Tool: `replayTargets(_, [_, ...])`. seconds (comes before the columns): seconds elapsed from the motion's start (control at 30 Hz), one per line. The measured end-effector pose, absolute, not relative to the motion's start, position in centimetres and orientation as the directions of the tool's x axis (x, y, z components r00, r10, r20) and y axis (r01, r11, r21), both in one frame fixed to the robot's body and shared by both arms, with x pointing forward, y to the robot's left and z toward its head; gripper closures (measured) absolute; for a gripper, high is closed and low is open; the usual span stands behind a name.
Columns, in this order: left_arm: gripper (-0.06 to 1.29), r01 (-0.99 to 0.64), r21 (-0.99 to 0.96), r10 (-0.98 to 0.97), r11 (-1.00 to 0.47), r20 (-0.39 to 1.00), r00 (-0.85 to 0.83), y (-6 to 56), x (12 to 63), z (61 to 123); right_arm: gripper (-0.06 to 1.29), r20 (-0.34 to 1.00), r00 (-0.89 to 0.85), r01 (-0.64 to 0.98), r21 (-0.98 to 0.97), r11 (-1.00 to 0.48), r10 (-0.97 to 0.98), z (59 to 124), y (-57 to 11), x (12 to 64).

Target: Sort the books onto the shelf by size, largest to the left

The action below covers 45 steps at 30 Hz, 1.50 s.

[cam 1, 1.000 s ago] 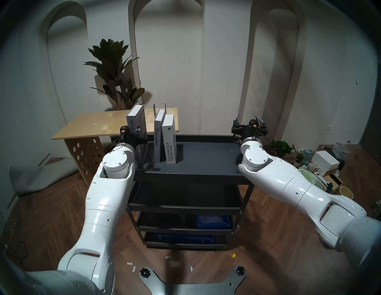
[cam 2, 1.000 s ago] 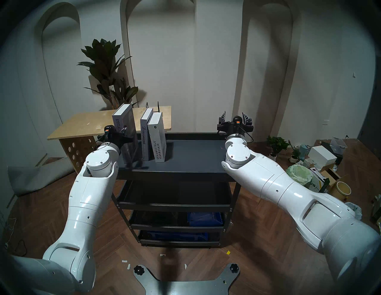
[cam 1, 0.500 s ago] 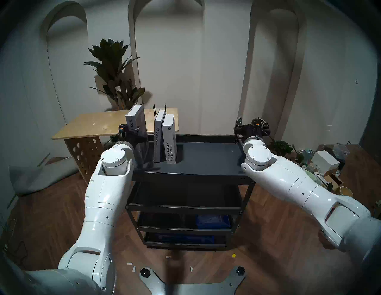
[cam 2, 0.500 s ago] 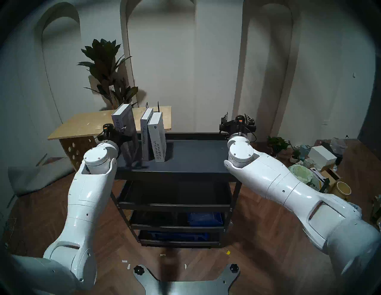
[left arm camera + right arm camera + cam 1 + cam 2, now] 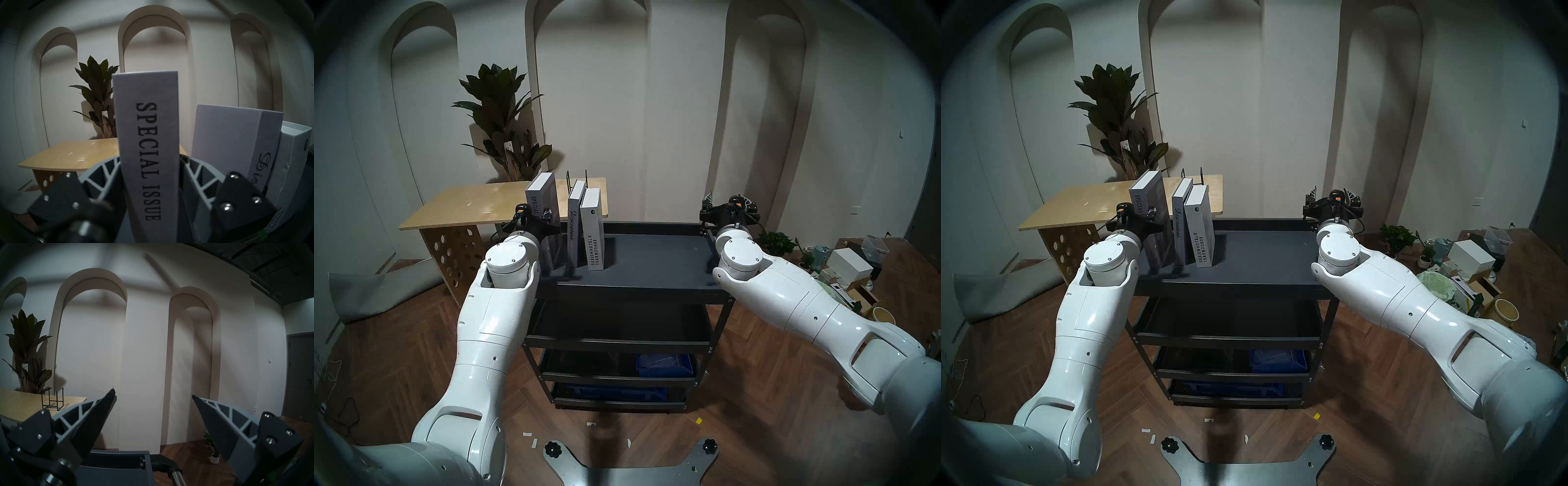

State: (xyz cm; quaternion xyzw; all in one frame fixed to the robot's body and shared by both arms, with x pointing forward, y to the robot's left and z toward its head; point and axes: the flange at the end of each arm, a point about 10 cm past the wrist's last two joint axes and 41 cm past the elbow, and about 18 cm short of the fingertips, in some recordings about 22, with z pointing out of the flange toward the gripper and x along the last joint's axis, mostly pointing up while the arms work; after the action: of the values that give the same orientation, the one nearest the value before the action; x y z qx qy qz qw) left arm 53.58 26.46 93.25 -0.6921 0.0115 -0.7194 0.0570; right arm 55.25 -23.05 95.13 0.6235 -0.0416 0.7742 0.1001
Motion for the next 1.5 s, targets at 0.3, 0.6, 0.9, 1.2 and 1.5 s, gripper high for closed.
replayTargets(0.3, [0.01, 0.08, -0.102, -0.105, -0.992, 0.994, -0.035, 26.3, 53.3, 93.1, 0.02, 0.971, -0.215, -0.196, 0.059, -0.979, 0.101, 95.5, -23.0, 55.0])
replayTargets(0.6, [0.01, 0.088, -0.11, -0.114, -0.99, 0.992, -0.049, 26.3, 52.9, 93.5, 0.02, 0.97, -0.221, -0.192, 0.058, -0.98, 0.101, 95.5, -23.2, 54.7])
replayTargets(0.9, [0.01, 0.098, -0.122, -0.133, -0.988, 0.984, -0.115, 26.0, 51.7, 95.1, 0.02, 0.97, -0.223, -0.176, 0.06, -0.983, 0.099, 95.6, -23.2, 54.6])
replayTargets(1.2, [0.01, 0.1, -0.129, -0.15, -0.987, 0.959, -0.241, 25.5, 49.6, 97.5, 0.02, 0.97, -0.221, -0.169, 0.061, -0.984, 0.098, 95.5, -23.3, 54.6])
replayTargets(1.5, [0.01, 0.151, -0.15, -0.196, -0.977, 0.91, -0.364, 26.7, 46.9, 100.2, 0.02, 0.971, -0.22, -0.165, 0.062, -0.984, 0.098, 95.5, -23.3, 54.6])
